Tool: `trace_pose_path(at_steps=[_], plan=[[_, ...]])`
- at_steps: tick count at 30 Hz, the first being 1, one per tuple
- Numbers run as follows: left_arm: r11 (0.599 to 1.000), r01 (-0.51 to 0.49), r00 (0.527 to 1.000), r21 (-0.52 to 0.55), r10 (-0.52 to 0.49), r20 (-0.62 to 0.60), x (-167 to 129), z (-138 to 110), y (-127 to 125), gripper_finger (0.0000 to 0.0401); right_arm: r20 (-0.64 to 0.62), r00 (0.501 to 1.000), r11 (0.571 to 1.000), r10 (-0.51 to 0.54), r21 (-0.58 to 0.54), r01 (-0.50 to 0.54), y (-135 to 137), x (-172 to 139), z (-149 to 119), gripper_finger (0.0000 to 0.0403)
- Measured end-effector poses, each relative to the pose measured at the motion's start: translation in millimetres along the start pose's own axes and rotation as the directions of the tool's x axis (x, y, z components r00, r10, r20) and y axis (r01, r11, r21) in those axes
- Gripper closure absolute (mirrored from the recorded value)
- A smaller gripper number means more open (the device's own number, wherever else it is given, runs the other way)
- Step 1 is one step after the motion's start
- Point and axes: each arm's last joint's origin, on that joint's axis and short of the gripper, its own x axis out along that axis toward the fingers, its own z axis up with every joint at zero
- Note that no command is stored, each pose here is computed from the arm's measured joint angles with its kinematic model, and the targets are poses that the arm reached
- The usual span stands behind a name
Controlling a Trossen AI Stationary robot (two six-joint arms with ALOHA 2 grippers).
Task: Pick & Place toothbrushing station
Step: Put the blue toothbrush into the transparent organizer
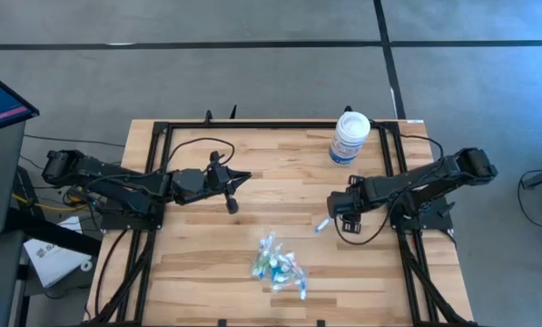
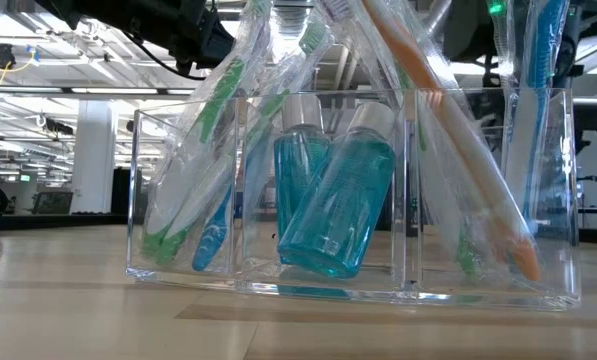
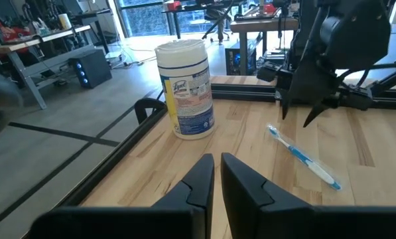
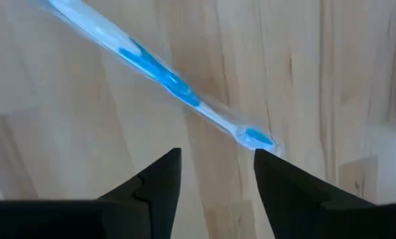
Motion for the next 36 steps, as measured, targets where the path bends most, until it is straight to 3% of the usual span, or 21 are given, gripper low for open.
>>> trace_pose_path(at_steps=[9,19,29,36], plan=[[1.000,0.000,1.000,0.000,0.000,0.000,0,0,0,0.0380,-0.050,0.999,0.982,-0.020,-0.190,0.010,9,22,10,0.0220],[1.000,0.000,1.000,0.001,0.000,-0.001,0,0,0,0.0380,-0.165,0.984,0.970,-0.064,-0.240,0.023,17,48,16,0.0237],[1.000,-0.001,1.000,0.001,0.001,-0.001,0,0,0,0.0380,-0.129,0.989,0.974,-0.070,-0.221,0.040,18,29,32,0.0240],[1.000,-0.001,1.000,0.001,0.001,-0.001,0,0,0,0.0380,-0.138,0.989,0.951,-0.059,-0.310,0.013,20,35,34,0.0240]])
